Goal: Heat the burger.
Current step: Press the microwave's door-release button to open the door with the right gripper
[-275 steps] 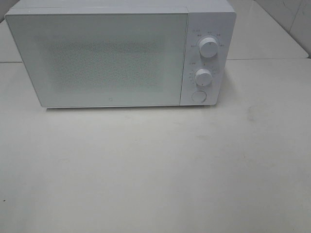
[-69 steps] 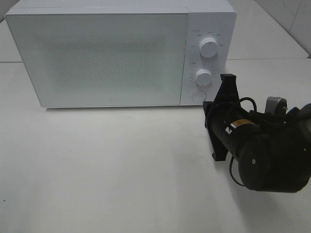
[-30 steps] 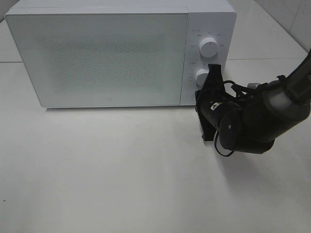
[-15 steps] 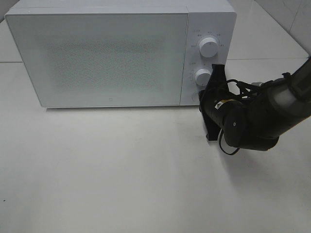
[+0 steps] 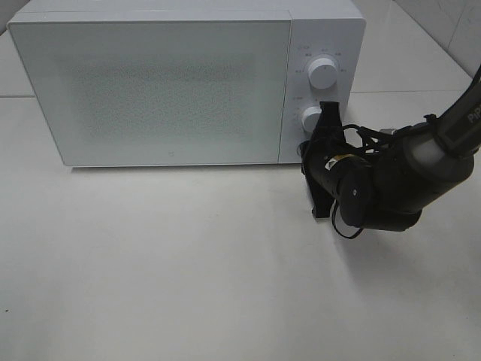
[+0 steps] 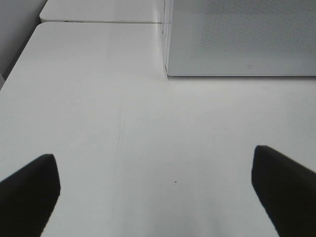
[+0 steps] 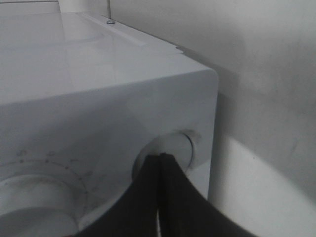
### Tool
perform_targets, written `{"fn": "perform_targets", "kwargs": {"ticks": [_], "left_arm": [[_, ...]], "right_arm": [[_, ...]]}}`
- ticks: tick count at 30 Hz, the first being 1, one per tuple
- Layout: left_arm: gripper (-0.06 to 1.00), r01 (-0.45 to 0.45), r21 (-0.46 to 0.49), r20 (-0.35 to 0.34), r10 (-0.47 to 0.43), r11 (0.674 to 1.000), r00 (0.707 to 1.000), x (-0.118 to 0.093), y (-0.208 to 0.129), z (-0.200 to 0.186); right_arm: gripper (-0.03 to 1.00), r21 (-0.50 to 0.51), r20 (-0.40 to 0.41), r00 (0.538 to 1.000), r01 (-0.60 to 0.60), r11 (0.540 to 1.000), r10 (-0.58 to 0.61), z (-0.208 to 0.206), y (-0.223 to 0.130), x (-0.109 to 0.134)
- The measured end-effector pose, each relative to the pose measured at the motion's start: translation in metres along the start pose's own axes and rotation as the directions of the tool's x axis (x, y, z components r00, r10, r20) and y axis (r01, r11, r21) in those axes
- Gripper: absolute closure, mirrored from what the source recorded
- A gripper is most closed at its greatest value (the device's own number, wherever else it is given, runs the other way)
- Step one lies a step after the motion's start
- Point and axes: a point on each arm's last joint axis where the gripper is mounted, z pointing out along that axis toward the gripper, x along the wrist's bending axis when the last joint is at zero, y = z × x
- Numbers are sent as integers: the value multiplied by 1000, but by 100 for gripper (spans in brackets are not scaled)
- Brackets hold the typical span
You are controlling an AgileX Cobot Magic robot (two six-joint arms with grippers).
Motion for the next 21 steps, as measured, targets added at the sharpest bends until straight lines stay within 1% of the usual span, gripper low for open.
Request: {"fn": "perform_targets", "kwargs": {"ticks": [8, 12, 21], "left_arm": [[-3, 0, 0, 0, 0, 1000, 1000, 0, 0, 0], [-3, 0, 0, 0, 0, 1000, 1000, 0, 0, 0], [-3, 0, 0, 0, 0, 1000, 1000, 0, 0, 0]], "right_arm": [[95, -18, 9, 1000, -12, 1000, 12, 6, 0, -4], [95, -34, -13, 1000, -13, 999, 13, 6, 1, -4], [95, -59, -14, 1000, -18, 998, 17, 14, -1, -1]]}}
